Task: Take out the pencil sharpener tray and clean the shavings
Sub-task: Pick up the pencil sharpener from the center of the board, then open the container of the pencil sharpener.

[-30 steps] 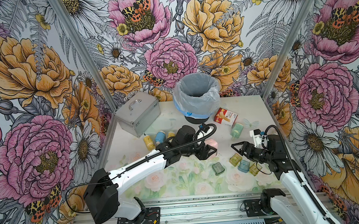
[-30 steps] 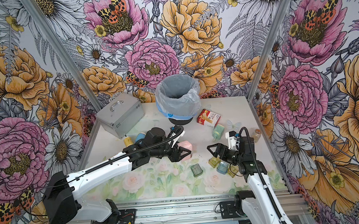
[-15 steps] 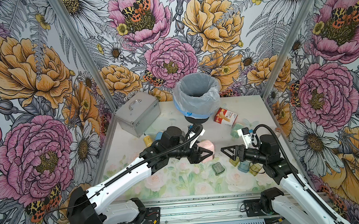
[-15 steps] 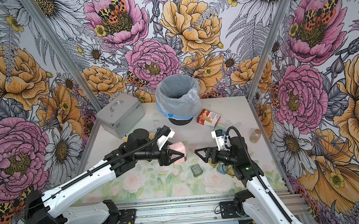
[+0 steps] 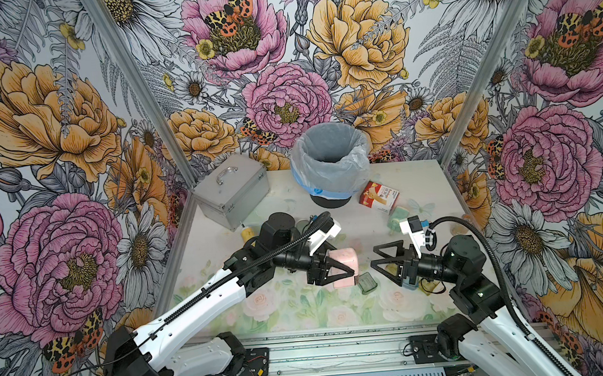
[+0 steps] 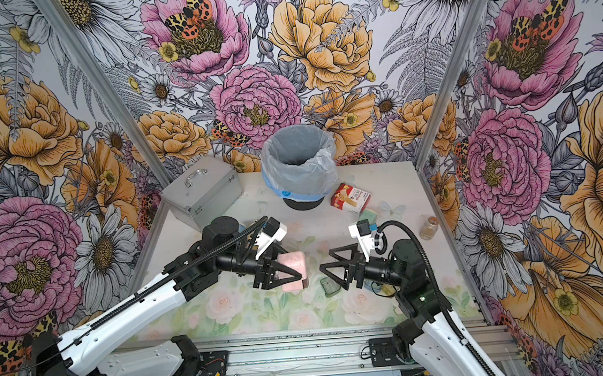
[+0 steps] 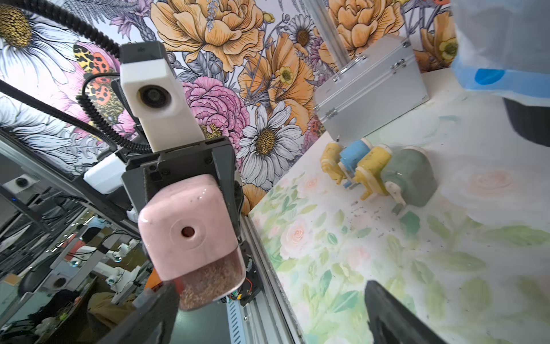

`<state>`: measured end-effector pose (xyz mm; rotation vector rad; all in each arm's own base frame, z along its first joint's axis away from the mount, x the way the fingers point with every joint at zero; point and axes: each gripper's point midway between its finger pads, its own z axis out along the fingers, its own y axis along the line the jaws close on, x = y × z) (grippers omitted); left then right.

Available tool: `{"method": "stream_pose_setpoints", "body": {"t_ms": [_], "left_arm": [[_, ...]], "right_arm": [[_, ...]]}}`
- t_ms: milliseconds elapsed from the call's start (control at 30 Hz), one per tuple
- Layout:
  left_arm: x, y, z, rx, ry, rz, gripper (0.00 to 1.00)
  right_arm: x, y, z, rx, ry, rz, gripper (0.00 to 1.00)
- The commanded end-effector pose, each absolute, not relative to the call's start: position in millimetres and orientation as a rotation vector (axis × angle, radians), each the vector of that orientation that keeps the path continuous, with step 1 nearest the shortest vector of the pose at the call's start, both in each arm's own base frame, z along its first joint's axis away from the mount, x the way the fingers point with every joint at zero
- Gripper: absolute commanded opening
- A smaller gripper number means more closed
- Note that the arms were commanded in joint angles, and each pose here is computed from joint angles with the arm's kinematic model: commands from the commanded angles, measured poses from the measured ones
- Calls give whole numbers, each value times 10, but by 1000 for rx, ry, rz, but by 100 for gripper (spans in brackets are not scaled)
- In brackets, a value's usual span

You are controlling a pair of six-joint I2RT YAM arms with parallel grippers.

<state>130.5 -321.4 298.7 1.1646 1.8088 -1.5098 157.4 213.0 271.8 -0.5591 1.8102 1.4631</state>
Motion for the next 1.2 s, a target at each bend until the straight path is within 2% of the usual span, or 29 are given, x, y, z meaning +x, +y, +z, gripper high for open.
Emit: {"method": "stream_pose_setpoints", "body": {"t_ms": [0, 433, 900, 1167], "left_arm": [[1171, -3110, 3173, 1210, 1704, -1569, 18], [975, -2963, 3373, 1250, 1628, -1661, 18], [924, -2904, 3468, 1240, 1598, -1649, 18], [950, -2907, 3476, 1222, 1605, -1636, 18]], "right_arm": [[1402, 2240, 2927, -681, 1728, 1508, 99], [1063, 2494, 3203, -926, 1653, 1549, 98], [934, 2453, 3409, -947, 1591, 1444, 89], [817, 2616, 3382, -1029, 1587, 1441, 90]]}}
